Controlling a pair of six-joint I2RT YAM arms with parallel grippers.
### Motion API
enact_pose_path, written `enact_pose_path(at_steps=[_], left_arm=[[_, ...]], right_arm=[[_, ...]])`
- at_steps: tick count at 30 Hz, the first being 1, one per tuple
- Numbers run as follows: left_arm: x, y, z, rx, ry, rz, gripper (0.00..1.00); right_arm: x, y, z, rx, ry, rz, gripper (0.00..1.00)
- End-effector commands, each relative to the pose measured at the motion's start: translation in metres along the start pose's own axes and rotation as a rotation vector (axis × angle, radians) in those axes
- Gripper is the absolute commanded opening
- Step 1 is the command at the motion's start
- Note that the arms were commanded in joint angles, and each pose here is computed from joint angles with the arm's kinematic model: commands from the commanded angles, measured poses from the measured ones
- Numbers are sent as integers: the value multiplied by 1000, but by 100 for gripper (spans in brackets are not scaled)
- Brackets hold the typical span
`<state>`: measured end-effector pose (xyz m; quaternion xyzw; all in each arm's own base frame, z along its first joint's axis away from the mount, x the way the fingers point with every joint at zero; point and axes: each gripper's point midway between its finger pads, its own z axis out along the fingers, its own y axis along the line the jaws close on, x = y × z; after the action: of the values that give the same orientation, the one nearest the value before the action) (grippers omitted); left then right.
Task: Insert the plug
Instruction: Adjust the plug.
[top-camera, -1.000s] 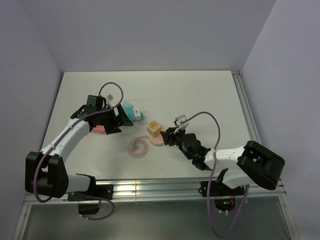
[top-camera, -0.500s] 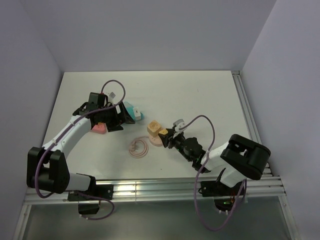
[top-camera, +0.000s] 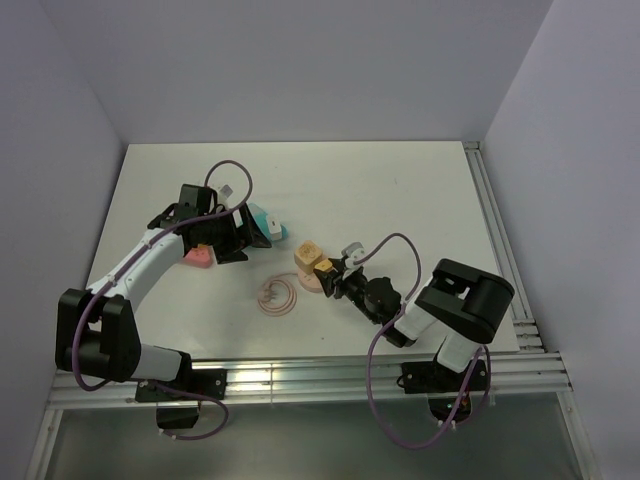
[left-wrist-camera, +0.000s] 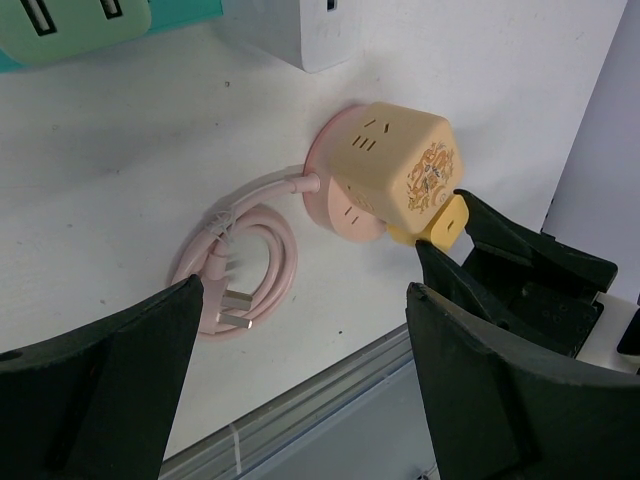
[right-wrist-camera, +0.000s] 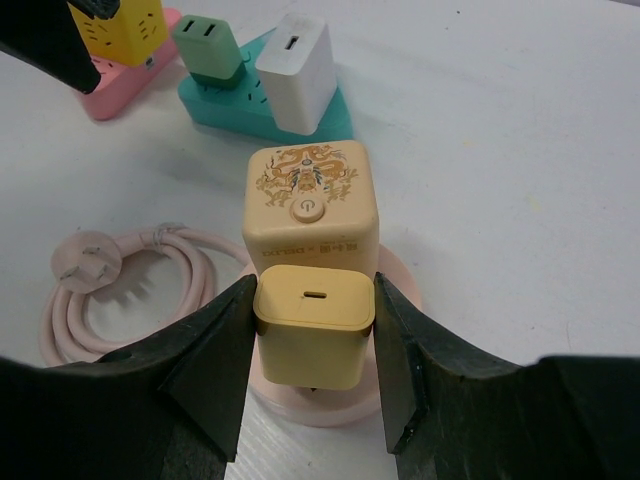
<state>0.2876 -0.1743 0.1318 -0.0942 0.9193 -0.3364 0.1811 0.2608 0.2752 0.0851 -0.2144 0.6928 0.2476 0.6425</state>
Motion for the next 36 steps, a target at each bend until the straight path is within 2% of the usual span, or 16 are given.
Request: enact_pose_path(at_steps=[1, 12, 31, 36], left_arm=[[-12, -16, -4, 47, -30, 46, 88], [-12, -14, -4, 37, -30, 46, 88], [-14, -17, -7, 35, -32, 48, 88], [-16, -26, -13, 60, -35, 48, 88]], right_arm=[[-49, 2, 0, -9, -210, 20, 0], [-65, 3, 3, -14, -278, 6, 0], [-84, 0, -3, -30, -323, 26, 0], [-91, 2, -8, -48, -297, 17, 0]])
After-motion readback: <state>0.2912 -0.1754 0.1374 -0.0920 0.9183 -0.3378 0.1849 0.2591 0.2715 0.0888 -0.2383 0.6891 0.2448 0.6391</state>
